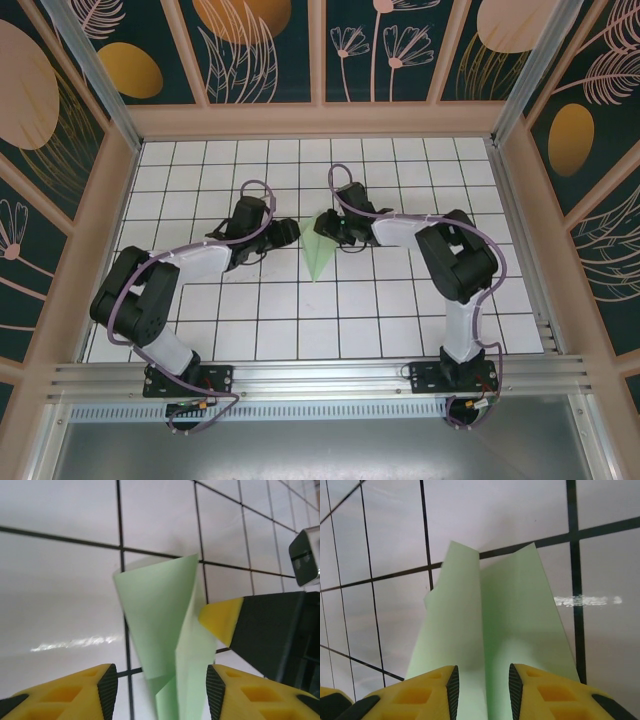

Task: Fold a paper plane with a square sheet of paper (pick it up from the middle)
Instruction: Turn over the paper at the center of the table.

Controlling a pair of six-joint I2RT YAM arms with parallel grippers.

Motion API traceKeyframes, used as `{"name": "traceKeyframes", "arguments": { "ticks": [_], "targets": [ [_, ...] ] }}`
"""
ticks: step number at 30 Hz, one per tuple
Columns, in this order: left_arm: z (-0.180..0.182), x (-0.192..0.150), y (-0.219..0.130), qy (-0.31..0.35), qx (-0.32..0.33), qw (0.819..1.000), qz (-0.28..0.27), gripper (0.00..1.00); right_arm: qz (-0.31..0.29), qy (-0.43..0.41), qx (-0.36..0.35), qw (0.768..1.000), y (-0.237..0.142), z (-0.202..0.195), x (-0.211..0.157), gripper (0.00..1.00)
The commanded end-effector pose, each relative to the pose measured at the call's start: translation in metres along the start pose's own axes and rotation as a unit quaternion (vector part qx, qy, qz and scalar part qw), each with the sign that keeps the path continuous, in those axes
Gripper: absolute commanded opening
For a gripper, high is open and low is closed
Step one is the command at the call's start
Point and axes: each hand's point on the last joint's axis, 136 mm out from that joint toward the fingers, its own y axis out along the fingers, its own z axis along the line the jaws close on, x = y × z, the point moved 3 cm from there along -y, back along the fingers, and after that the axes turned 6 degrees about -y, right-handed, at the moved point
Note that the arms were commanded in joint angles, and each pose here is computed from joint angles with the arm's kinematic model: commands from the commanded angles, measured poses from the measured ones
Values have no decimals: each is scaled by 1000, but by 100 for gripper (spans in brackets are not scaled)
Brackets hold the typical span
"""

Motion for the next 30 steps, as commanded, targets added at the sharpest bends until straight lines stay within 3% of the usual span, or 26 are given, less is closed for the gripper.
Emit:
{"name": "traceKeyframes", "arguments": {
  "ticks": [1, 17, 25, 30],
  "targets": [
    [8, -1, -3, -13, 11, 1000, -6, 55, 6, -20, 33, 999, 3, 10, 6, 33],
    [12, -4, -9, -45, -20, 999, -4, 73, 36, -35, 94, 994, 16, 11, -4, 27],
    [11, -5, -19, -73, -80, 994, -4, 87, 16, -35, 140, 989, 3, 23, 3, 3],
    [0, -8, -28, -75, -129, 989, 3, 95, -14, -31, 203, 979, -22, 44, 12, 0]
  ]
}}
